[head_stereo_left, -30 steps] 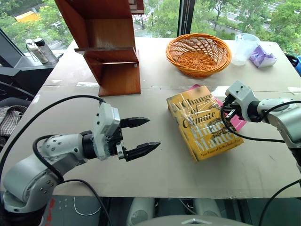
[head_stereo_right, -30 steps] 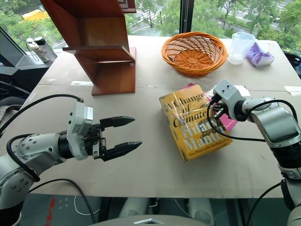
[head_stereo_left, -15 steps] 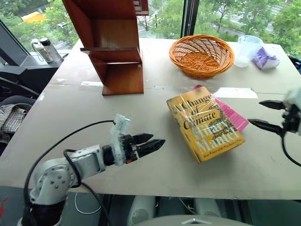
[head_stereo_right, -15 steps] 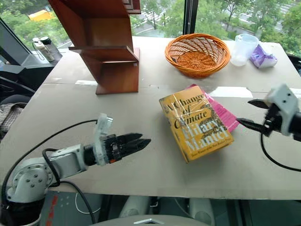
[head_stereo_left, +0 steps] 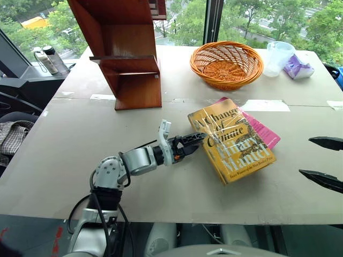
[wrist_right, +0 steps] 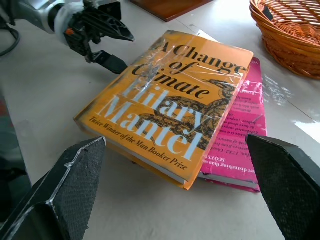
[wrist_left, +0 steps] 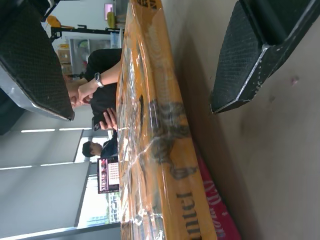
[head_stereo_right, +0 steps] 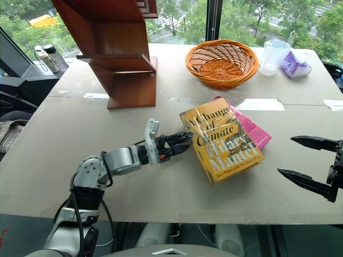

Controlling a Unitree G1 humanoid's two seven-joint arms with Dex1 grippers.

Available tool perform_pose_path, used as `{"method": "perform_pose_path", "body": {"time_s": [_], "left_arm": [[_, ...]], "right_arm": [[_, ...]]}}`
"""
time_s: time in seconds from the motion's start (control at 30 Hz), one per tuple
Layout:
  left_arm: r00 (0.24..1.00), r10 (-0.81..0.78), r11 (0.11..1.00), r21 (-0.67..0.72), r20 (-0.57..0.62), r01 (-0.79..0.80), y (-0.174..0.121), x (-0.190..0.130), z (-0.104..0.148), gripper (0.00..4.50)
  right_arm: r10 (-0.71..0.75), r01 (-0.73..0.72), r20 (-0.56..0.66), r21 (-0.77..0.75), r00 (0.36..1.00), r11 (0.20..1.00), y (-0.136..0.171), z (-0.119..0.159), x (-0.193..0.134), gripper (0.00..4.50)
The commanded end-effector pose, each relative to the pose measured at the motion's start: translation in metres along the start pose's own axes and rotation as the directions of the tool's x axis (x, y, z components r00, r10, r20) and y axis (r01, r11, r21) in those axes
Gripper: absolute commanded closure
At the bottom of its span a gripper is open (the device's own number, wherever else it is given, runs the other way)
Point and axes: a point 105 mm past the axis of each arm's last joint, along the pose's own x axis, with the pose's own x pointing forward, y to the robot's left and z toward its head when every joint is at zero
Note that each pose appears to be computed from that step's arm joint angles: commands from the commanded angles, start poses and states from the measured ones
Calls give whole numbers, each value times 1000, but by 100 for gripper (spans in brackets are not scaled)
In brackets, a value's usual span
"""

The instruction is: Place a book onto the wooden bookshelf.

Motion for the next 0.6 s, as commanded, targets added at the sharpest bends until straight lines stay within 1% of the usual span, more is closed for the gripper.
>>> {"method": "perform_pose_path", "body": {"time_s": [0.03,0.07,0.17,0.27,0.37,0.43,0.5,0.57,0.6], "left_arm": [[999,-41,999,9,-33,42,-2,14,0,0],[998,-41,999,26,-39,42,-1,17,0,0],[995,-89,996,9,-39,89,-6,25,5,0],[994,-90,995,28,-64,92,-5,36,5,0],[991,-117,993,22,-66,119,-9,38,7,77],[991,-121,992,21,-63,123,-8,36,8,175],[990,-129,991,23,-56,130,-8,32,9,260],[987,-153,988,30,-39,154,-12,28,12,360],[986,-164,986,37,-30,165,-14,24,13,397]], "right_arm": [[-18,21,49,-58,999,998,4,17,-2,5],[-15,18,55,-63,998,998,5,18,0,5],[-7,14,89,-80,996,997,5,25,5,5],[1,9,106,-94,994,995,1,29,12,5],[22,-9,119,-109,993,994,-1,32,14,0],[29,-14,136,-113,990,994,-3,34,18,0],[39,-22,142,-121,989,992,-4,34,24,0],[54,-34,157,-126,986,991,-5,36,29,0],[62,-41,162,-126,985,991,-5,36,32,0]]}}
